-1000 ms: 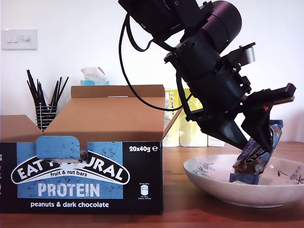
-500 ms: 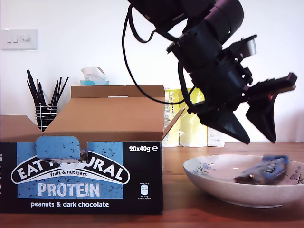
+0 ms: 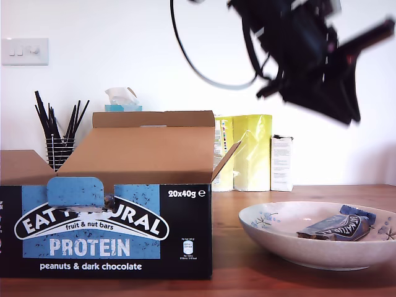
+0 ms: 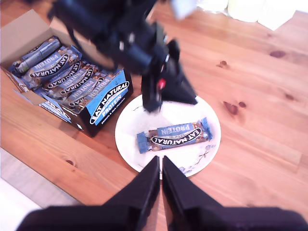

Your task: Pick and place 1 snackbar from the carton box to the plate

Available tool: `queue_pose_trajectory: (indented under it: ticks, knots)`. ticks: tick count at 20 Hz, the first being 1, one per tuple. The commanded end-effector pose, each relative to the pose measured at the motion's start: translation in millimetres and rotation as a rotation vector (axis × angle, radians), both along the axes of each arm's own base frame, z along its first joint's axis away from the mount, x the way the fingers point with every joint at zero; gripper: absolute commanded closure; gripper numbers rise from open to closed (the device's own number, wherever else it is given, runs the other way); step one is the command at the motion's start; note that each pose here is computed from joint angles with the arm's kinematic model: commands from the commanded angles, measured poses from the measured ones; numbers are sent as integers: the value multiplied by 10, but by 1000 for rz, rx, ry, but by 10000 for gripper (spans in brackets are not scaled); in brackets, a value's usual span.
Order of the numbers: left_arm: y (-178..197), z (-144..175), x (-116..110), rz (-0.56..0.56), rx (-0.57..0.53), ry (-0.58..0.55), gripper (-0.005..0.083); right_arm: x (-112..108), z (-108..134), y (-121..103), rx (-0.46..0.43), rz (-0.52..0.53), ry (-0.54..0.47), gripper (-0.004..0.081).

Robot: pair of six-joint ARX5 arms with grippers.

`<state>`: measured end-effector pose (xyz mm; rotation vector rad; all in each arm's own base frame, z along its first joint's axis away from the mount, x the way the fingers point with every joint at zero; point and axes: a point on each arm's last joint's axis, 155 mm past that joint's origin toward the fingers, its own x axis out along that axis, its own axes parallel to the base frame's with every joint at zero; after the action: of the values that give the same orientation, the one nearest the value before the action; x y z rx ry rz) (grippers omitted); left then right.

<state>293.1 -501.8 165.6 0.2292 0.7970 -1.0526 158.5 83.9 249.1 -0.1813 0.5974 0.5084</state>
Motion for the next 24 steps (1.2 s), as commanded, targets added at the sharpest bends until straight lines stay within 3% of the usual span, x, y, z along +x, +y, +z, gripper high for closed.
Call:
queue_pose_trajectory:
  ticks: [1,8,14,19,24]
  knots:
    - [43,99,-83,-19,-2,-9,795,12,68,16,7,9,-28,783]
    - [354,477,143,67,0,-91,795,266,382,42,54,-24,-186,783]
    - [820,749,449,146,-3,-131,795,583,368,-2,53,-96,-288,783]
    - [1460,852,634,257,-33,-164,795,857,351,-49,115,-168,-376,783]
    - [2281,778,665,400,-71,-220,795,1001,243,-268,110,-263,-396,783]
